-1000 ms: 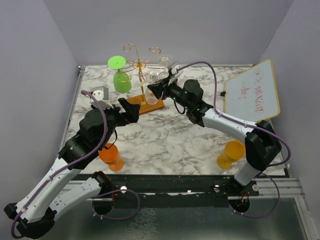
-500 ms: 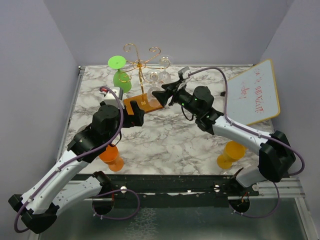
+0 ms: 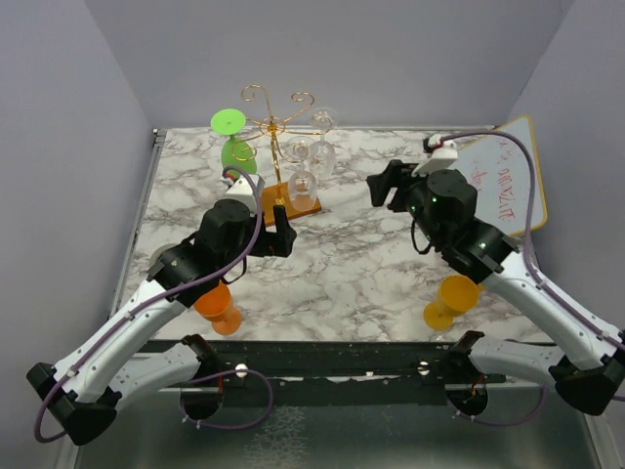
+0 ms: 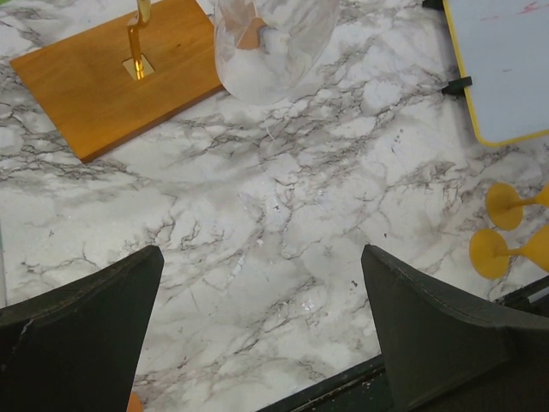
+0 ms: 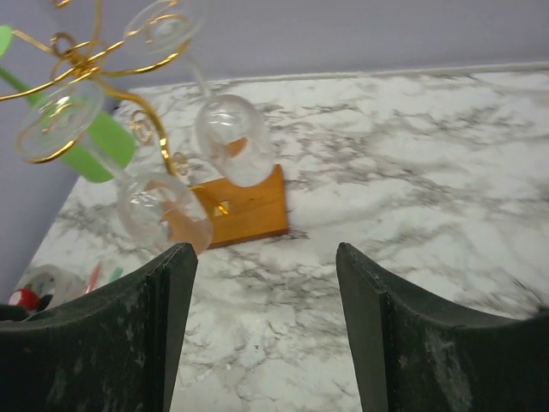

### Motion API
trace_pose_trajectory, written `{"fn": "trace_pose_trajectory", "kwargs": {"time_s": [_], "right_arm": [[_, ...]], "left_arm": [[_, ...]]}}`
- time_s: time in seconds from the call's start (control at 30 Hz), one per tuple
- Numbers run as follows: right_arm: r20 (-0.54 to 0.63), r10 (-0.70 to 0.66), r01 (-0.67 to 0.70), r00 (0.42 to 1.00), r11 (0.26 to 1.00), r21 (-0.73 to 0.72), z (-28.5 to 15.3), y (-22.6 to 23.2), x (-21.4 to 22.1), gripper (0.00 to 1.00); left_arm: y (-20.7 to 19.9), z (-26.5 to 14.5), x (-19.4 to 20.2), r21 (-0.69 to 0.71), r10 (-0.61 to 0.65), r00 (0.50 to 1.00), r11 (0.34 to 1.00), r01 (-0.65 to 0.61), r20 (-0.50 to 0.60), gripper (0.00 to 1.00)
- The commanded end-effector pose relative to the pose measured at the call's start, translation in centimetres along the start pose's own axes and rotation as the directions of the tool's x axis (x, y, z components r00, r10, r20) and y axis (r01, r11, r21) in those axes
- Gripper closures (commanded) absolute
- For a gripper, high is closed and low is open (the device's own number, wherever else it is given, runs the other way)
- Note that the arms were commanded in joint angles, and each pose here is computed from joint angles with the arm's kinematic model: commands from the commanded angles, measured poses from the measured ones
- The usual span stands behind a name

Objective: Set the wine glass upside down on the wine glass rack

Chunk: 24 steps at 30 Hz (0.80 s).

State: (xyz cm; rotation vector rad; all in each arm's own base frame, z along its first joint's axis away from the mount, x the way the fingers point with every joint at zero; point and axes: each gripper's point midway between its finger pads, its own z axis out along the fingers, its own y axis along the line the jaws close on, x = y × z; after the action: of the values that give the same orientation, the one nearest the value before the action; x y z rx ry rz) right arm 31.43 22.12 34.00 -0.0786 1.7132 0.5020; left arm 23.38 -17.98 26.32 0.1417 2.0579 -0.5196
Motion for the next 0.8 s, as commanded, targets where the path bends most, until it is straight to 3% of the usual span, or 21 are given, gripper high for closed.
{"fn": "trace_pose_trajectory", "kwargs": {"time_s": [0.0, 0.2, 0.47, 0.77], "right_arm": [[-0.160, 0.018, 0.050, 0.987, 0.909, 0.414, -6.4, -8.4, 1.8, 0.29], [-0.235, 0.105, 0.077, 0.966, 0.753, 0.653, -12.0, -13.7, 5.2, 0.29], [-0.242, 0.162, 0.123, 0.957, 0.531, 0.838, -15.4, -17.8, 9.4, 0.15], [-0.205, 0.231, 0.057, 0.951, 0.520, 0.852, -15.7, -18.2, 12.2, 0.15]], "left_arm": [[-0.8, 0.2, 1.1, 0.037, -0.012, 0.998, 0.999, 0.014, -0.061, 0.01], [-1.3, -0.1, 1.3, 0.077, -0.016, 0.999, 0.997, 0.020, -0.052, 0.01], [-1.8, -0.9, 1.7, 0.127, -0.022, 0.998, 0.992, 0.029, -0.055, 0.01], [-2.2, -3.3, -2.7, 0.125, -0.038, 0.997, 0.992, 0.028, 0.073, 0.01]]}}
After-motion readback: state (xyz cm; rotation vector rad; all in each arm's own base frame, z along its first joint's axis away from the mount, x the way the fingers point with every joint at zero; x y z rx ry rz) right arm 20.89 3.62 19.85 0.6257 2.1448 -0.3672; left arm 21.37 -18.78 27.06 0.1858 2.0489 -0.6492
